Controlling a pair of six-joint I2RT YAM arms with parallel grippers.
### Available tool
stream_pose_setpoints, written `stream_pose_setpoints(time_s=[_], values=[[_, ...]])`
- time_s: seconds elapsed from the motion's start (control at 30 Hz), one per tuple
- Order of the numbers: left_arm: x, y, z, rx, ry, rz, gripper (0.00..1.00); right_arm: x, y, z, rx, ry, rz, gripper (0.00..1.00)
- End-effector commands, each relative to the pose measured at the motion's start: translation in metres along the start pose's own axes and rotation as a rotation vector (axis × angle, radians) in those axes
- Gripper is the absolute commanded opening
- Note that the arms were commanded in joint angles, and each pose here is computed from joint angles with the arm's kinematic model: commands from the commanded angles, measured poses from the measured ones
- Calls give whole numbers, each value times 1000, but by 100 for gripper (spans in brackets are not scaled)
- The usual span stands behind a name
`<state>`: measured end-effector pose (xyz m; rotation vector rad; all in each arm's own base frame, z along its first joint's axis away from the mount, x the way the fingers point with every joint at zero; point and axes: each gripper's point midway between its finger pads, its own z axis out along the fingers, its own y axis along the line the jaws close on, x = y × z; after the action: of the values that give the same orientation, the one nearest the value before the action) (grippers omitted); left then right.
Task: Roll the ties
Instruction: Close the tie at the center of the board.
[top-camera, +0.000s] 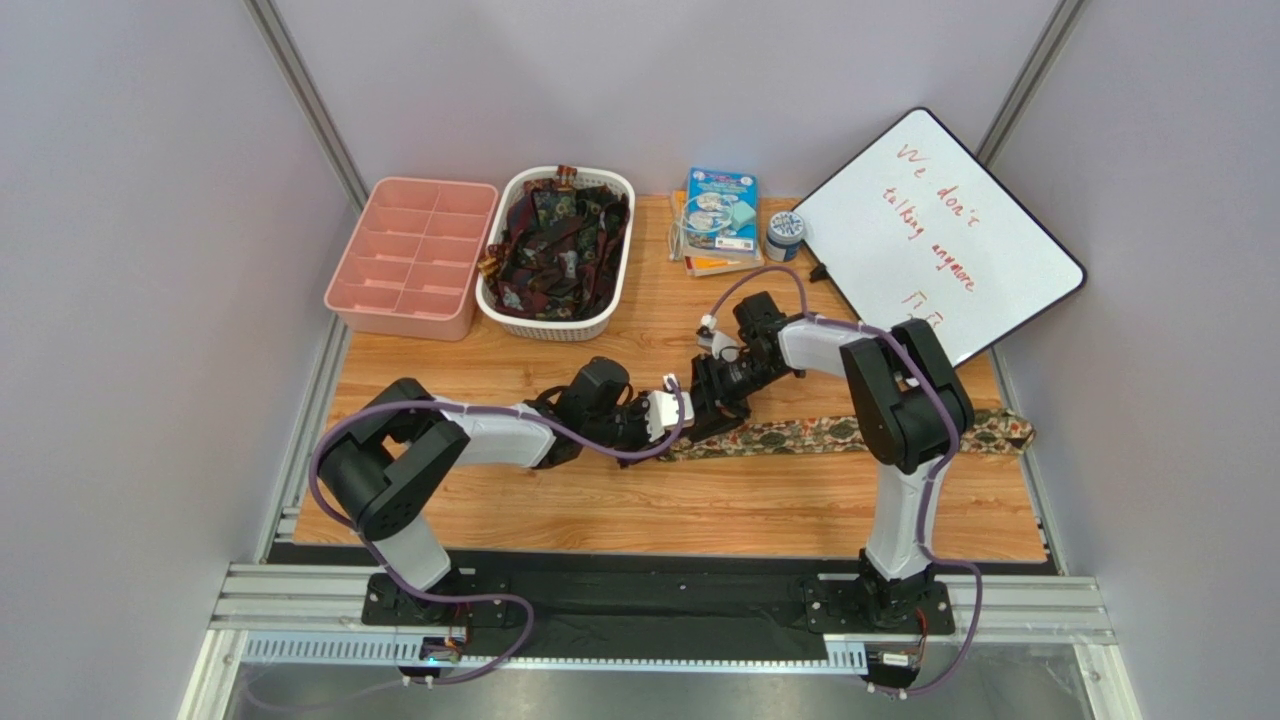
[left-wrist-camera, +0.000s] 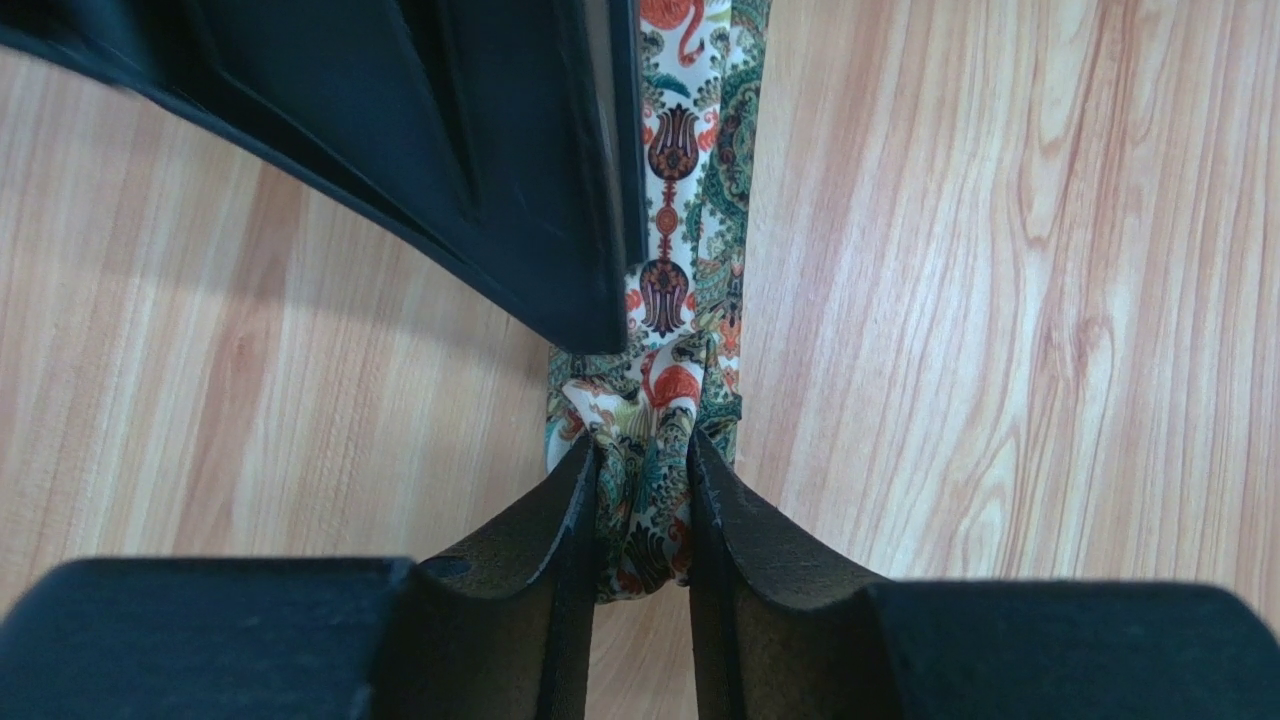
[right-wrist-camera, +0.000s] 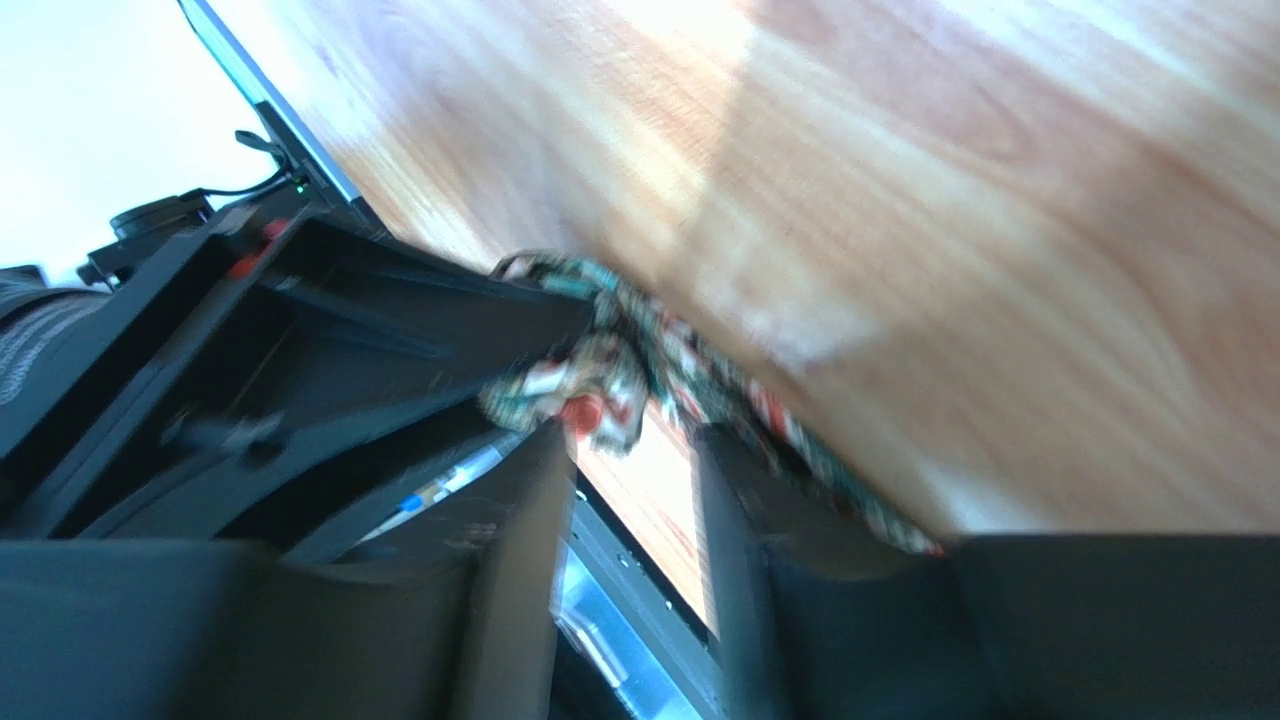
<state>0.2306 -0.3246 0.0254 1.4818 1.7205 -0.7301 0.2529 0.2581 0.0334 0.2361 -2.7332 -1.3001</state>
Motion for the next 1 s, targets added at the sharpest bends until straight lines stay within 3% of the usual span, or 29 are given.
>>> stream_pose_setpoints(time_s=[0.0, 0.2, 0.43, 0.53, 0.63, 0.67, 0.87, 0.97], values=[[7, -2, -6, 10, 54, 21, 29, -4, 13, -16, 4, -50, -101, 47], [7, 2, -1, 7, 63, 8, 30, 0, 18, 4, -28, -12, -115, 53], [10, 1, -1, 9, 75, 9, 34, -1, 15, 25, -6, 2, -122, 50], [10, 4, 0, 1, 78, -5, 38, 1, 9, 34, 14, 22, -114, 35], [10, 4, -2, -1, 80, -26, 46, 1, -2, 37, 55, 29, -104, 4], [8, 8, -5, -15, 73, -36, 50, 1, -5, 36, 66, 28, -101, 0], [-2, 29, -24, -86, -8, -162, 64, 8, -19, 28, 97, 46, -66, 0], [-9, 30, -29, -94, -81, -156, 66, 12, -26, 31, 108, 61, -55, 0]])
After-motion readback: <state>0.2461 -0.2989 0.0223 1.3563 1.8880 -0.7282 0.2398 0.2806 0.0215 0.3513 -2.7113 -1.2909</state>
